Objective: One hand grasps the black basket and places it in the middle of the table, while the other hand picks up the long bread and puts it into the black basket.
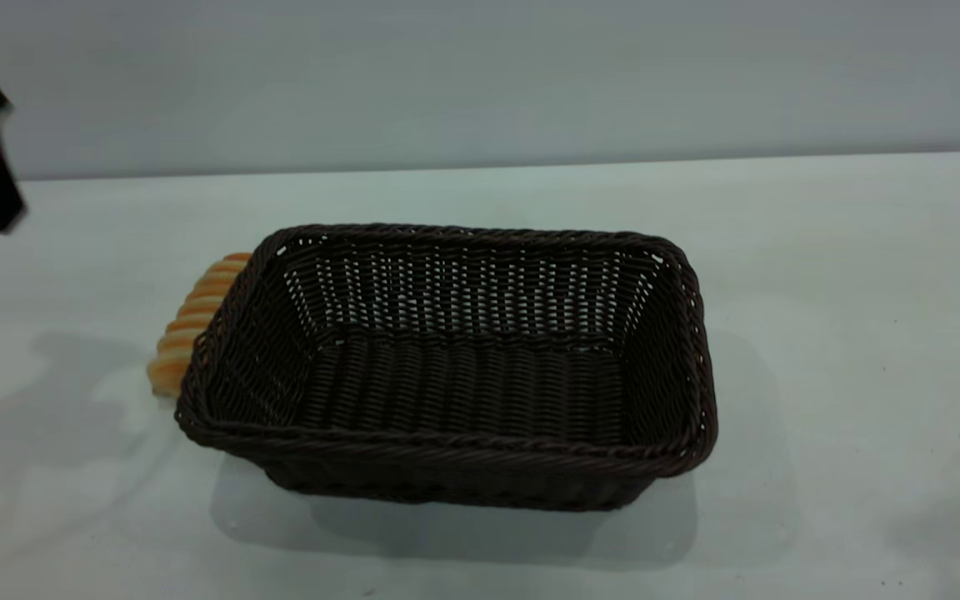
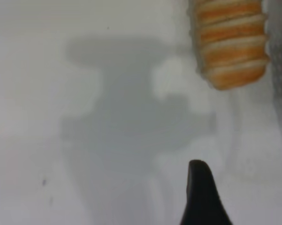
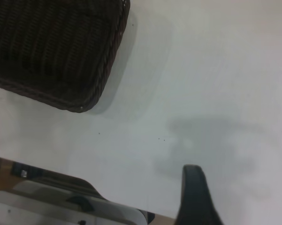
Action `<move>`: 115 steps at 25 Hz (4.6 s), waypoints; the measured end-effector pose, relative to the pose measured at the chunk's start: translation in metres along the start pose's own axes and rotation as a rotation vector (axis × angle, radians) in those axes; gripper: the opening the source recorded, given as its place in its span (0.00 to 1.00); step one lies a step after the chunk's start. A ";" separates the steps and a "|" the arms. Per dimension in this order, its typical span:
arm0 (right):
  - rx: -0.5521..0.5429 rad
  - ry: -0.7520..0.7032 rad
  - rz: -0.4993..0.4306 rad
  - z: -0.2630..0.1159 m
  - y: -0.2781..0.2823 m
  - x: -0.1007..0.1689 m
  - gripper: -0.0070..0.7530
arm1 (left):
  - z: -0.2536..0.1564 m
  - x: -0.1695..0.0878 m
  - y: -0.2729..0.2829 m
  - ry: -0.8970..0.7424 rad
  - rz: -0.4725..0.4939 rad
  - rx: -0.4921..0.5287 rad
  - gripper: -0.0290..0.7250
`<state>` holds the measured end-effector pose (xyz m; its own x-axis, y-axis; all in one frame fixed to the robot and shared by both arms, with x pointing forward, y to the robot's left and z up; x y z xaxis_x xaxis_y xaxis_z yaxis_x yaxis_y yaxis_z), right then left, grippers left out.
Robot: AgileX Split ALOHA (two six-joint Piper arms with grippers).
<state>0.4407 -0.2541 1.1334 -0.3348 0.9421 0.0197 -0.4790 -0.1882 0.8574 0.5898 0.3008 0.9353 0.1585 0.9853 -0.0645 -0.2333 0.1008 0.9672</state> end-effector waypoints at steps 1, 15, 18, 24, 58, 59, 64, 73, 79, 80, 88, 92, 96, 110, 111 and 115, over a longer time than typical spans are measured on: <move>0.000 0.000 0.000 0.000 0.000 0.000 0.70 | 0.005 0.001 -0.012 -0.016 -0.012 0.015 0.68; 0.000 0.004 0.000 0.000 0.000 0.000 0.70 | 0.040 -0.009 -0.092 -0.355 -0.200 -0.089 0.60; 0.000 0.004 0.000 0.000 0.000 0.000 0.70 | 0.040 -0.007 -0.103 -0.347 -0.188 -0.094 0.60; 0.000 0.006 0.000 0.000 0.000 0.000 0.70 | 0.032 -0.003 -0.133 -0.319 -0.184 -0.061 0.60; -0.006 0.003 0.023 0.000 0.000 0.003 0.70 | 0.030 -0.121 -0.035 -0.231 -0.484 0.039 0.10; -0.006 0.003 0.023 0.000 0.000 0.003 0.70 | 0.030 -0.125 -0.035 -0.237 -0.488 0.037 0.10; -0.006 0.006 0.023 0.000 0.000 0.003 0.70 | 0.034 -0.133 -0.034 -0.206 -0.508 0.002 0.20; -0.006 0.006 0.023 0.000 0.000 0.003 0.70 | 0.037 -0.132 -0.026 -0.186 -0.524 0.002 0.76; -0.006 0.006 0.023 0.000 0.000 0.003 0.70 | 0.059 -0.087 0.047 -0.054 -0.379 -0.086 0.81; -0.006 0.006 0.023 0.000 0.000 0.003 0.70 | 0.060 -0.078 0.064 -0.030 -0.336 -0.109 0.81; -0.007 0.013 0.006 -0.001 0.002 0.001 0.70 | 0.026 -0.027 0.158 0.116 0.064 -0.146 0.81; 0.019 0.017 -0.009 -0.015 -0.002 0.001 0.70 | 0.005 -0.025 0.181 0.128 0.109 -0.111 0.81; 0.031 0.018 -0.013 -0.045 -0.002 0.005 0.70 | -0.012 -0.028 0.192 0.131 0.110 -0.132 0.81; -0.270 0.051 -0.063 -0.132 0.052 0.024 0.70 | -0.145 -0.047 0.229 0.124 0.116 -0.285 0.81; -0.294 0.054 -0.067 -0.135 0.056 0.025 0.70 | -0.152 -0.047 0.230 0.124 0.116 -0.296 0.81; -0.365 0.074 -0.082 -0.147 0.067 0.029 0.70 | -0.183 -0.051 0.230 0.118 0.118 -0.349 0.81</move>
<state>0.2802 -0.2805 1.1159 -0.3351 0.9379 -0.0898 -0.7596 -0.2125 0.6147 0.3525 0.2993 1.1165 0.0041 1.0000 -0.0048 -0.5590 0.0063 0.8292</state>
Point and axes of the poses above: a point on each arm's last joint axis where the gripper is mounted, y pointing back along that axis away from the gripper, x along the wrist's bending axis when the last joint is at zero, z = x × y, the point moved 3 cm from there along -y, pointing out along that axis toward the gripper, and after that the axes turned 5 degrees about y, right-handed, at the moved point
